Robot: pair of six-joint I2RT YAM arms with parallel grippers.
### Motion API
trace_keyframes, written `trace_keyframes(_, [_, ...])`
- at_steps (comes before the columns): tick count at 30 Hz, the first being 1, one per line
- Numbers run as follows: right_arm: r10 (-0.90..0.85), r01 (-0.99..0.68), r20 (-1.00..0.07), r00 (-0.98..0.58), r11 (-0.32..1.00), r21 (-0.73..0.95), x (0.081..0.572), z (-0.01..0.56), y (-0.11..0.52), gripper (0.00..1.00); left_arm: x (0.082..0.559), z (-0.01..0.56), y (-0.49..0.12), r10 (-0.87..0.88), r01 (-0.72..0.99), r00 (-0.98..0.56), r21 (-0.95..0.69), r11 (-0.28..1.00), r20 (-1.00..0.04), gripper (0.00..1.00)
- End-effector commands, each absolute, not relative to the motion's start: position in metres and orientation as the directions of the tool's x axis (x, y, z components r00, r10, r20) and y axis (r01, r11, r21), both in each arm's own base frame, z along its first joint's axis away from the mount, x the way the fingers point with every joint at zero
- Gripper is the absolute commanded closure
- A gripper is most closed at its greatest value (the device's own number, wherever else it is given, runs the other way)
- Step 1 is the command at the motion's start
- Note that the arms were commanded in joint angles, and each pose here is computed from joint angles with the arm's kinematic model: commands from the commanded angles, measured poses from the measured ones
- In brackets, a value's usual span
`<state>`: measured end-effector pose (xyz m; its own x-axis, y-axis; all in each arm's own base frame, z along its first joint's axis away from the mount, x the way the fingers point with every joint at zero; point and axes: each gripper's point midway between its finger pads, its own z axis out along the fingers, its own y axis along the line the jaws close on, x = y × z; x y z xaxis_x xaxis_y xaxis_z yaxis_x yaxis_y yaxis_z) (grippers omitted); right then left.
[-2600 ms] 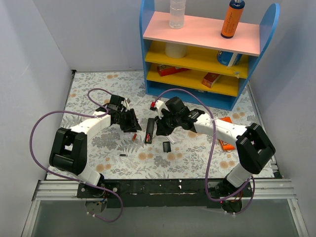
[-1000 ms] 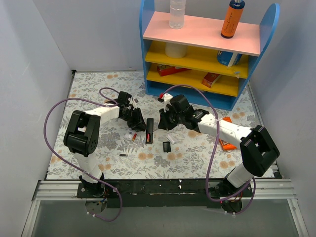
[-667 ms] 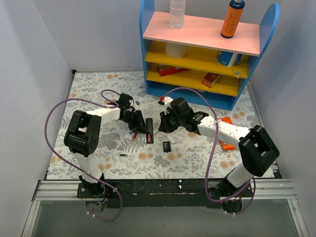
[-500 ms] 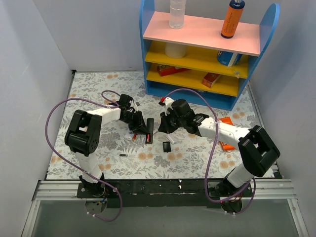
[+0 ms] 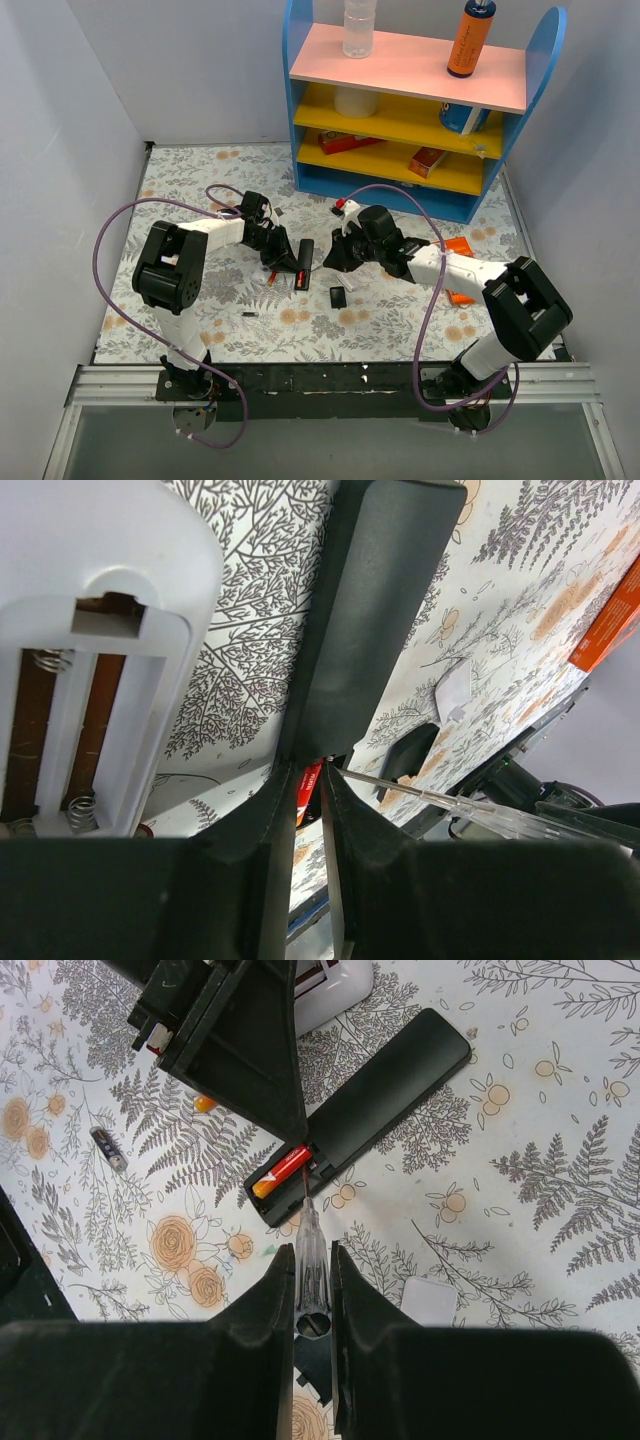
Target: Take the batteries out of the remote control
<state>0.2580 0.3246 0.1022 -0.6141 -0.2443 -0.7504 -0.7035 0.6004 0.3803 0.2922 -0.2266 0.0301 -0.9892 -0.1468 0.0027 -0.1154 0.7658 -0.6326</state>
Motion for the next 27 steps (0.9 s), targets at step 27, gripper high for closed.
trace_keyframes(27, [0.003,-0.576,-0.706,-0.708,0.576,0.580,0.253,0.087,0.307,0.99,0.276,0.020,-0.228,-0.125,-0.133,-0.990,-0.625,0.769,0.057,1.00])
